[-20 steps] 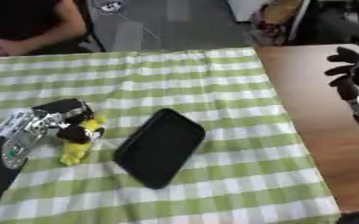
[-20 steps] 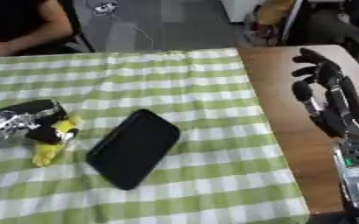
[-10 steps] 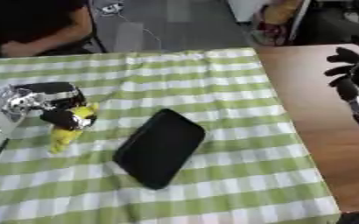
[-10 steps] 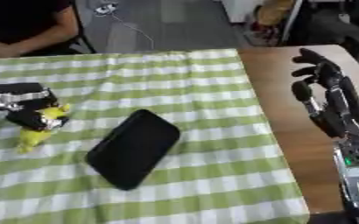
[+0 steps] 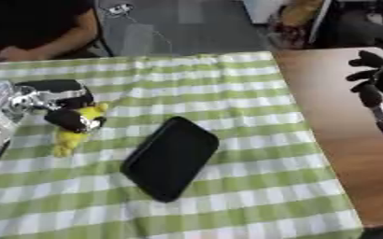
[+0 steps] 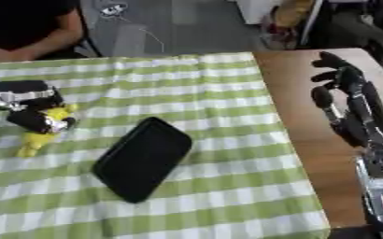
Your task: Pick up objects on the table and place them in the box.
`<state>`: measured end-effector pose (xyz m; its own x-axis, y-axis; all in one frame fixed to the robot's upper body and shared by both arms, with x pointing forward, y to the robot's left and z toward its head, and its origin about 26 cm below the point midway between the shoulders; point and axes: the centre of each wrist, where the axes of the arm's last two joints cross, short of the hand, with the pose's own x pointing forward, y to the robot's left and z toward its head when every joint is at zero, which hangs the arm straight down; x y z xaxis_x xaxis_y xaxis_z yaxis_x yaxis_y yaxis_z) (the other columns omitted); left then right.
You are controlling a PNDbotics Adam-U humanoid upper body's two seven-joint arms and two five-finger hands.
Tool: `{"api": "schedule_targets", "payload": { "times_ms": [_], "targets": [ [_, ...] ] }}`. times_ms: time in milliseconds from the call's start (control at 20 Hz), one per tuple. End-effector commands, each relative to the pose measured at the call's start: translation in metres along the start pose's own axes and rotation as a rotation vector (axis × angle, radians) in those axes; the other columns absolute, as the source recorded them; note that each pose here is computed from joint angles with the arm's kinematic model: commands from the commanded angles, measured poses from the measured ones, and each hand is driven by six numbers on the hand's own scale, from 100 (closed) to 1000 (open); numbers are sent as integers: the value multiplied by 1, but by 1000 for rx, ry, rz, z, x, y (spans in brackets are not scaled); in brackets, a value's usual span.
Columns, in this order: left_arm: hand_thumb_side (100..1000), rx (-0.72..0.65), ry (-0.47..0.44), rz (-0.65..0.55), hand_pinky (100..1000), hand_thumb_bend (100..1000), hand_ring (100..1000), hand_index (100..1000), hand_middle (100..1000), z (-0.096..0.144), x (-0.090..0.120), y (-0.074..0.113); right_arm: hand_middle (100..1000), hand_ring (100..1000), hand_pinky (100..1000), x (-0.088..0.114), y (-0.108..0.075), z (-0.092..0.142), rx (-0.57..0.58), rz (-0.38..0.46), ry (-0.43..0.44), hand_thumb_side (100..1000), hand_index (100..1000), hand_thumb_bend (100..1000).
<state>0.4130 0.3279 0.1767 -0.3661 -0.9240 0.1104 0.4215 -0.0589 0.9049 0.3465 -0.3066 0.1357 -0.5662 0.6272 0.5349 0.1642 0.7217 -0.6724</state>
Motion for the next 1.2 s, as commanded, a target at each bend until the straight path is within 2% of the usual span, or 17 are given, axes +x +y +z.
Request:
{"api": "schedule_targets", "payload": {
  "times_ms": [50,300,450,700,1200],
  "targets": [
    [513,48,-25,-41,100,100,100,209,100,-4,13,19,778,683,576,3,-9,-4,0,24,-23,1000,938,664],
    [501,107,-104,-86,100,100,100,209,100,-19,42,38,779,684,577,4,-9,-5,-4,23,-26,1000,938,662],
    [499,122,-135,-102,100,100,100,209,100,-26,55,43,779,685,577,5,-9,-5,-4,23,-28,1000,938,662],
    [491,124,-175,-105,100,100,100,209,100,-37,69,41,780,686,579,6,-9,-6,-7,22,-33,1000,938,661],
    [487,107,-227,-105,100,100,100,208,100,-52,84,31,780,689,581,7,-9,-8,-11,21,-37,1000,938,661]
  ]
}}
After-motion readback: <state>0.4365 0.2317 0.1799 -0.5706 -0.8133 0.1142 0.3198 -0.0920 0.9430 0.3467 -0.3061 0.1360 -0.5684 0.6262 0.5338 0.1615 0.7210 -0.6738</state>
